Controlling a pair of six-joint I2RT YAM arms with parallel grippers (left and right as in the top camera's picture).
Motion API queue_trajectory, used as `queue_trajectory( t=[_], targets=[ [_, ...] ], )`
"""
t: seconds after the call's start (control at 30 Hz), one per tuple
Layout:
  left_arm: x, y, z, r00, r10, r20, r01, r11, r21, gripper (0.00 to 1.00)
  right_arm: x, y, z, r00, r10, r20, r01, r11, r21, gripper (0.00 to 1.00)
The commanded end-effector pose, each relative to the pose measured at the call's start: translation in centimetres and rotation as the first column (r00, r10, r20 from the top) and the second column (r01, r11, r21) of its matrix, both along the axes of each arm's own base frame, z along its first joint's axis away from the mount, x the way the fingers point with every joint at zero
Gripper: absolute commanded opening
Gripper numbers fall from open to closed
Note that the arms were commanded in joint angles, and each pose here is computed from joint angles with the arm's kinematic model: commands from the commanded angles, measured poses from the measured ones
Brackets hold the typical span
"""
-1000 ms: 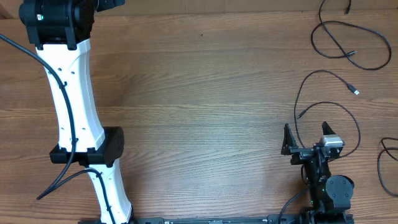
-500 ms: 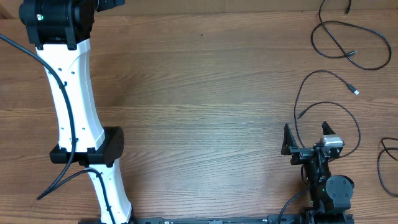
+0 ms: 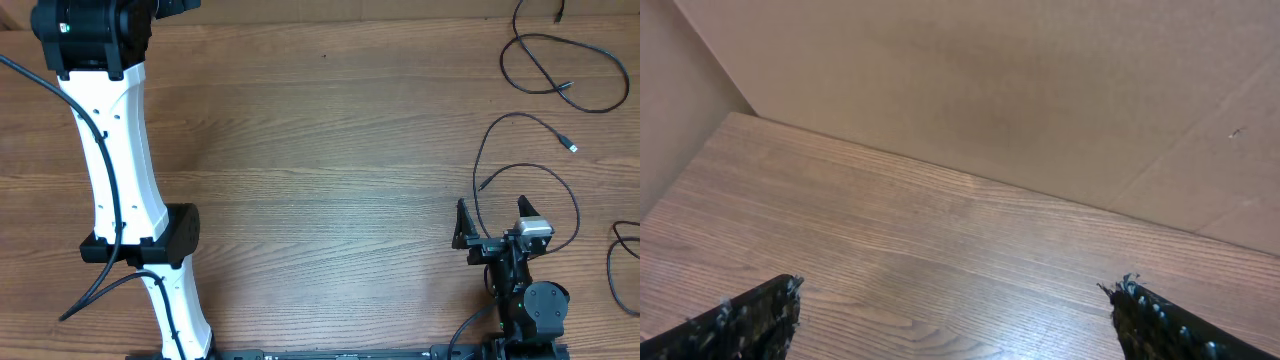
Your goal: Untangle cables
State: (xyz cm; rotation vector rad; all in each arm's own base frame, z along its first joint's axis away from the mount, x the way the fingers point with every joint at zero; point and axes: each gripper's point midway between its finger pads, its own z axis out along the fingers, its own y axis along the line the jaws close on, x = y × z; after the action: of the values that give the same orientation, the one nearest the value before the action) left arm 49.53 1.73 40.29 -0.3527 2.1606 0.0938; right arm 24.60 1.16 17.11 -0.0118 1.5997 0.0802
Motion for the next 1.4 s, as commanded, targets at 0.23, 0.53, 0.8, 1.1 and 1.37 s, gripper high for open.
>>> queue_trajectory(
  t=[0.23,0.53,0.8,1.1,1.37],
  targets=[
    [-2.4,0.3,2.0,1.000,-0.014,0.011,0.014,0.999,0.045,1.00,0.0,-0.1,-0.2,1.000,-0.003,0.004,0.003,1.000,-0.005,1.00],
    [-7.0,0.3,11.1,0.963,-0.022,0.269,0.014,0.999,0.031,1.00,0.0,-0.1,-0.2,1.000,-0.003,0.004,0.003,1.000,-0.005,1.00],
    [-10.1,-1.9,17.1,0.872,-0.301,0.386,0.192,0.936,0.296,1.00,0.0,-0.1,-0.2,1.000,-0.003,0.004,0.003,1.000,-0.005,1.00],
    [-14.4,-4.0,14.9,0.743,-0.541,0.394,0.319,0.804,0.502,1.00,0.0,-0.1,-0.2,1.000,-0.003,0.004,0.003,1.000,-0.005,1.00],
    [-17.9,-5.1,7.5,0.618,-0.645,0.450,0.373,0.744,0.555,0.99,0.0,-0.1,-0.2,1.000,-0.003,0.004,0.003,1.000,-0.005,1.00]
  ],
)
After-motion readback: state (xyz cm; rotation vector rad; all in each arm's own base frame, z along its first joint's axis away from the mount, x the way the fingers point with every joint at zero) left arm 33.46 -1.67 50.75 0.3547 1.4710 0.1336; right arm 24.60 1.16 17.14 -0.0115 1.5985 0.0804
